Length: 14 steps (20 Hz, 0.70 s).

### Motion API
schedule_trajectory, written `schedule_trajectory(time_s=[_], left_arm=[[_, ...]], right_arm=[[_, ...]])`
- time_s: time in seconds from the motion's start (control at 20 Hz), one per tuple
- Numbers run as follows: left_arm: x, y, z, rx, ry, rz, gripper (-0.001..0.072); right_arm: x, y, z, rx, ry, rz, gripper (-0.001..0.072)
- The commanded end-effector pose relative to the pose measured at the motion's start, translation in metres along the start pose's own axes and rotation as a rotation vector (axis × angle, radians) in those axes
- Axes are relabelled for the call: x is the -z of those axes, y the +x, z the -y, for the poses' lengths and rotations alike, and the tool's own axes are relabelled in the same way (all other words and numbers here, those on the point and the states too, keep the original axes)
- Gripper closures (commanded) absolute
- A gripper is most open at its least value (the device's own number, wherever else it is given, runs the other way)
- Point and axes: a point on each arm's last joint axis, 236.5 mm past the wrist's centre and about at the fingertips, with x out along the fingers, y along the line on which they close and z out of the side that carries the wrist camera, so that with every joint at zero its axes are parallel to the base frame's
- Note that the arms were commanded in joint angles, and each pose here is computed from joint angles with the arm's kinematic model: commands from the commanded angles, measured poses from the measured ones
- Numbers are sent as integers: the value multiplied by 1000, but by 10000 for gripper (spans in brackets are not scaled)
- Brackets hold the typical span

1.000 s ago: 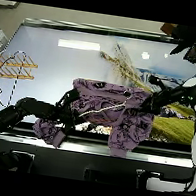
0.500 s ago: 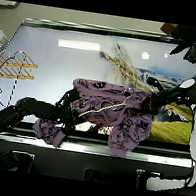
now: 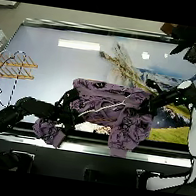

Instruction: Fold the clothes and pants, and hang the long-sleeved shirts on hangers.

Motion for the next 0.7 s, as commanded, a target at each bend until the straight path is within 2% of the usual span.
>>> schedule_trajectory(time_s=[0.0,0.3,0.35,0.4,0.45,0.5,0.65], left_arm=[[-1,0,0,-1,-1,3,678],[-1,0,0,-1,0,4,665],[-1,0,0,-1,0,4,623],[-1,0,0,-1,-1,4,547],[-1,0,0,-1,-1,4,402],[-1,0,0,-3,-9,5,302],[-3,0,-2,-11,-13,11,293]], right_arm=[[-6,-3,-11,-32,12,15,661],[-28,-29,-29,26,-15,24,667],[-30,-32,-33,33,-20,22,668],[-33,-36,-35,45,-21,21,668],[-36,-40,-39,55,-31,20,668],[-38,-44,-42,63,-37,19,668],[-44,-52,-50,81,-48,17,669]])
